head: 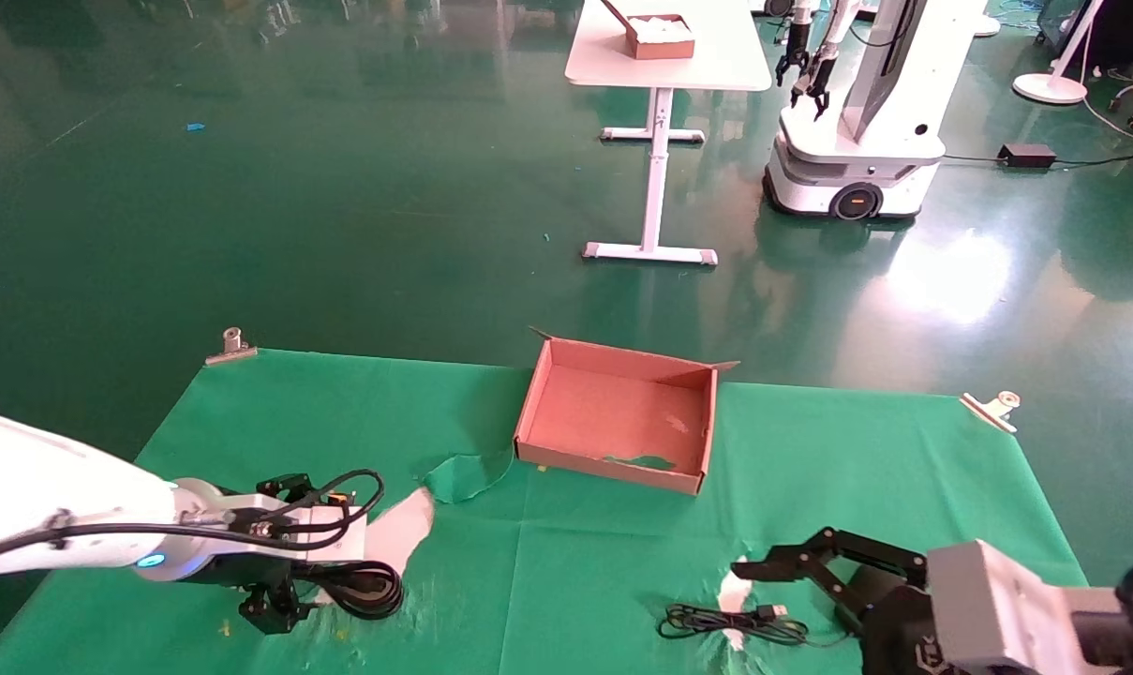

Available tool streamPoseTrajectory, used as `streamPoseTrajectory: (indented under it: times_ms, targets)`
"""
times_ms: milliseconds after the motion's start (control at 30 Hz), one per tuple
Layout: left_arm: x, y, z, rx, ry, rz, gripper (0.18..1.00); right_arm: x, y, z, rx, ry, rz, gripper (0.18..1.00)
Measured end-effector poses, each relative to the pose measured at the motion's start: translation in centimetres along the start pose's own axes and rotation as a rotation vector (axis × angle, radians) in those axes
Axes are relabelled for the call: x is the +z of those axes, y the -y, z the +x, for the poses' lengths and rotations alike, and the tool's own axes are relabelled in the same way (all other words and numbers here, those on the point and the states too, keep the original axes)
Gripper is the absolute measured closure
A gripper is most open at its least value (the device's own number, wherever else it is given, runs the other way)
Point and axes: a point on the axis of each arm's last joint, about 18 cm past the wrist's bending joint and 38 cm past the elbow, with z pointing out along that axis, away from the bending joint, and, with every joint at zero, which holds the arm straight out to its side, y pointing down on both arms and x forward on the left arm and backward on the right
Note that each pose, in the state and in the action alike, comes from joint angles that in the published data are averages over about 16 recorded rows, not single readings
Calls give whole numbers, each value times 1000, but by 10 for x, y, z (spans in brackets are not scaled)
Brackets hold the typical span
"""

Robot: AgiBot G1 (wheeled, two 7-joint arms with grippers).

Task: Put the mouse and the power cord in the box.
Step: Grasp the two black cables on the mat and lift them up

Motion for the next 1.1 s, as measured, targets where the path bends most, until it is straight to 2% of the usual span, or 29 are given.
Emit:
streamPoseTrajectory:
  times_ms: [300, 467, 667, 900, 1100]
  targets:
    - [25, 1, -6, 3, 8, -47, 184, -4, -3, 0, 6, -7, -15, 178]
    - [30, 1, -7, -11, -3, -34, 184, 0, -16, 3, -8, -22, -77, 178]
    - [32, 0, -8, -22, -19, -16, 184, 19, -51, 12, -34, -51, -232, 178]
    - [34, -1, -10, -21, -23, -11, 184, 59, -95, 37, -85, -95, -446, 178]
    - [34, -1, -10, -21, -25, -10, 184, 98, -114, 64, -119, -129, -566, 178]
